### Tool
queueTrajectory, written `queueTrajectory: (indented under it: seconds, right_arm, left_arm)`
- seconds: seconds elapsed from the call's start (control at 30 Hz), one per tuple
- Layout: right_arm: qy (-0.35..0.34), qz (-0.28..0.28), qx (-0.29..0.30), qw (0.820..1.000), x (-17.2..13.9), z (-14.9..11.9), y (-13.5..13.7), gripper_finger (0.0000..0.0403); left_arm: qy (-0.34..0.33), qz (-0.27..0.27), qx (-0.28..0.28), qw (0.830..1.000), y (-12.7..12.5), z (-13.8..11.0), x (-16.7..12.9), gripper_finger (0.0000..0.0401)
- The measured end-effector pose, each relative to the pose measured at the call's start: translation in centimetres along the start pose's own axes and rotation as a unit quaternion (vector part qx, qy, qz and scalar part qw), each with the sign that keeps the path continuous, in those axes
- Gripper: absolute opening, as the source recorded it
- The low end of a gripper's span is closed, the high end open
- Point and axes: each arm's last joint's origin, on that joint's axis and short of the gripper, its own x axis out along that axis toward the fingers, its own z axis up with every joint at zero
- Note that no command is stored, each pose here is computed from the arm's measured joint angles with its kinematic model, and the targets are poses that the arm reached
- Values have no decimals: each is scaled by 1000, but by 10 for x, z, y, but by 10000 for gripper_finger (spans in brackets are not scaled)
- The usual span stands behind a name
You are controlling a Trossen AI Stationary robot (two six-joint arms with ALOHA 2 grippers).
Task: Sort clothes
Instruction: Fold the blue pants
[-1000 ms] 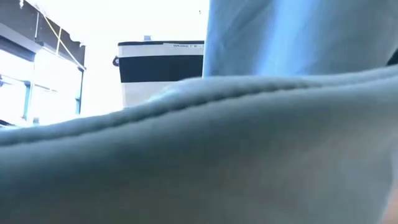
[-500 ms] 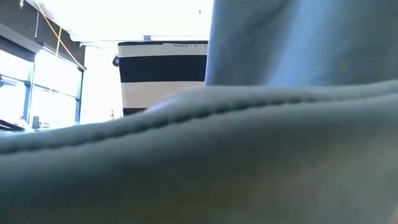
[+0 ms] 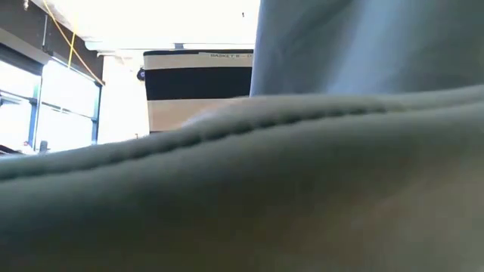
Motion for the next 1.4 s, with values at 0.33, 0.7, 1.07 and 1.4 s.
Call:
queueTrajectory:
  seconds: [0.33, 0.7, 1.07, 1.4]
  right_arm:
    - [-4, -1, 8, 1000, 0, 1, 0, 6]
    - [-11, -3, 14, 1000, 0, 2, 0, 5]
    - [-12, -5, 17, 1000, 0, 2, 0, 5]
    - [-9, -3, 19, 1000, 0, 1, 2, 5]
  left_arm:
    - [-5, -5, 46, 999, -4, -1, 1, 294]
    - [-10, 8, -6, 1000, 6, -9, 4, 294]
    - [-45, 24, 4, 999, 8, 2, 28, 294]
    - [-66, 16, -7, 998, 17, 7, 28, 294]
